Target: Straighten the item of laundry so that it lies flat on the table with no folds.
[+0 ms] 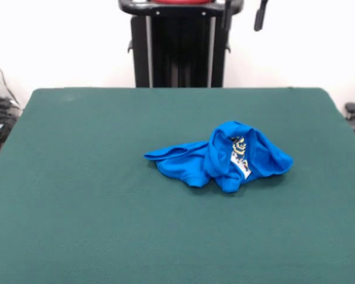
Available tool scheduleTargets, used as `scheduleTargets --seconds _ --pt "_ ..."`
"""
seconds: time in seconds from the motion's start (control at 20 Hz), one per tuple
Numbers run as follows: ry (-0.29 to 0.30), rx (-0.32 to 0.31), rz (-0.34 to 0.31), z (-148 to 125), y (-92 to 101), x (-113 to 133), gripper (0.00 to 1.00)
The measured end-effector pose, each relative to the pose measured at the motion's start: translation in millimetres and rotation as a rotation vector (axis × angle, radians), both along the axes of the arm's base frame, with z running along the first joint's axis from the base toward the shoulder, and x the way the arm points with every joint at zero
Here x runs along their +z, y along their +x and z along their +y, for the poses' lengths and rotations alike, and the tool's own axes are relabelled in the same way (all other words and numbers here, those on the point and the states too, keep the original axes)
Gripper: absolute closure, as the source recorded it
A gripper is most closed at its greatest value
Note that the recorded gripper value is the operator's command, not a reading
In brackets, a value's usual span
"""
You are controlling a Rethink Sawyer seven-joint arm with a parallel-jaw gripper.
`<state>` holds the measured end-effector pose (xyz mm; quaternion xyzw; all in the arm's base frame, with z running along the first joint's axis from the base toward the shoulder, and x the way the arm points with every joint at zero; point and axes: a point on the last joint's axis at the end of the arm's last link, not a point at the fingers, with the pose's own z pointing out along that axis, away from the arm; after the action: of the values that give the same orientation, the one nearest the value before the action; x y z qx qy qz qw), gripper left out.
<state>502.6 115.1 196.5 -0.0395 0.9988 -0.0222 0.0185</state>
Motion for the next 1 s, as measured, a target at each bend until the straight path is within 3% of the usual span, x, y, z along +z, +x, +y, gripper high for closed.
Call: scheduleTargets --seconds 0.55,1.0 --pt "-0.048 -0.078 -0.110 -32.7 43.6 -67.0 0.00" --pt "-0.048 -0.220 -0.124 -68.0 65.9 -115.3 0.00"
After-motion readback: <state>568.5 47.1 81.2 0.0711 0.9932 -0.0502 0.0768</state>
